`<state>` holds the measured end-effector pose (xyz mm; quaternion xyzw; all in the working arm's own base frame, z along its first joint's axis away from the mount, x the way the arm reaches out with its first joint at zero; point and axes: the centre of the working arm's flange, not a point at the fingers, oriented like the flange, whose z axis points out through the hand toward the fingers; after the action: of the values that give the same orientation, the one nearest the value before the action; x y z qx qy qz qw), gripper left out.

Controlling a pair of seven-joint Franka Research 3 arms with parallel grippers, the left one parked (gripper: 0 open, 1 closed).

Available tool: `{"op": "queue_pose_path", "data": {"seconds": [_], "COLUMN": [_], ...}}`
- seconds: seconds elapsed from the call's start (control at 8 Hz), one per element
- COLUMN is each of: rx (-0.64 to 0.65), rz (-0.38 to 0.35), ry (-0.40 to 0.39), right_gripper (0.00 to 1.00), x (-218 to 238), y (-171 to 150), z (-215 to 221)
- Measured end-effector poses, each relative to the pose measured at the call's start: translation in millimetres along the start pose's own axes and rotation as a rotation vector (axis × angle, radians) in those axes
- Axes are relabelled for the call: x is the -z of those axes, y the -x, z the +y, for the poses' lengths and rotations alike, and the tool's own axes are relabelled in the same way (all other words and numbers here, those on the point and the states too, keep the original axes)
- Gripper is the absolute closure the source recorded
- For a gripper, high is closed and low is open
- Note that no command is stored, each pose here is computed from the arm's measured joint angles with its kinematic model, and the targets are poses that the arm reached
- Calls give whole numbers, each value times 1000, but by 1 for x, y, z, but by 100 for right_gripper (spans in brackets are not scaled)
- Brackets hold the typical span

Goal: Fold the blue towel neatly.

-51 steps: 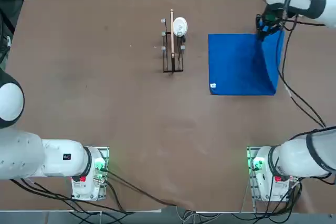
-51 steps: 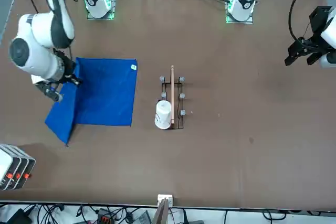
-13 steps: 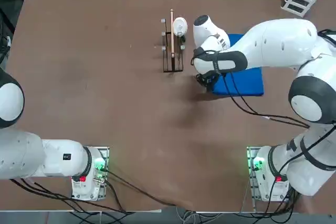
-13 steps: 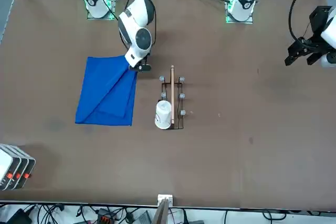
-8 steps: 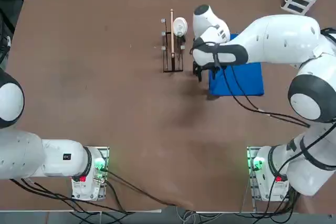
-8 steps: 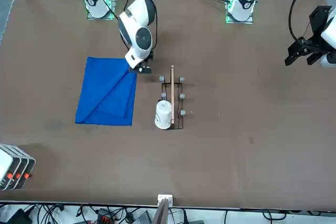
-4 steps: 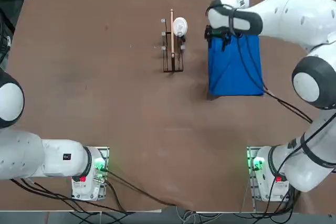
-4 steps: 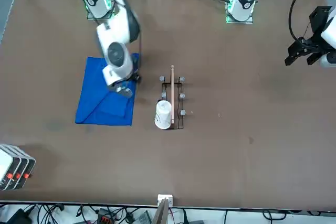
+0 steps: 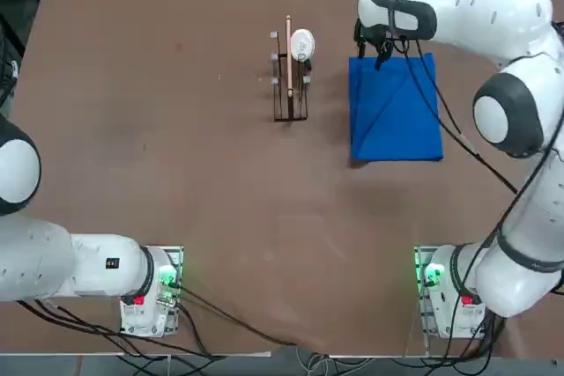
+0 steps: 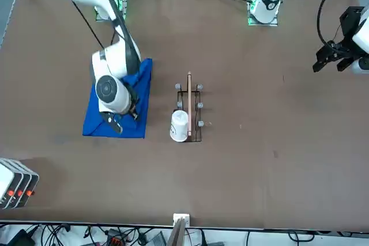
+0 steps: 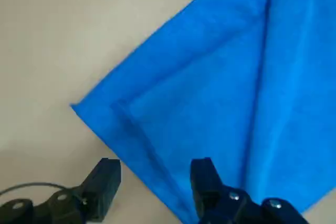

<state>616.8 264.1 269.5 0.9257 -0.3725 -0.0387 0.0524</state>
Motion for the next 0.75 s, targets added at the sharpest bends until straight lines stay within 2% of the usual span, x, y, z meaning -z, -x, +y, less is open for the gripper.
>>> {"op": "queue_pose_path", "data": {"seconds": [0.38,0.75], "rx": [-200,-268], "rz": [24,24], "ry": [-50,-50], "right_gripper": [20,21], "x": [-28,-36], "y": [-10,-18], "z": [-15,-19]}}
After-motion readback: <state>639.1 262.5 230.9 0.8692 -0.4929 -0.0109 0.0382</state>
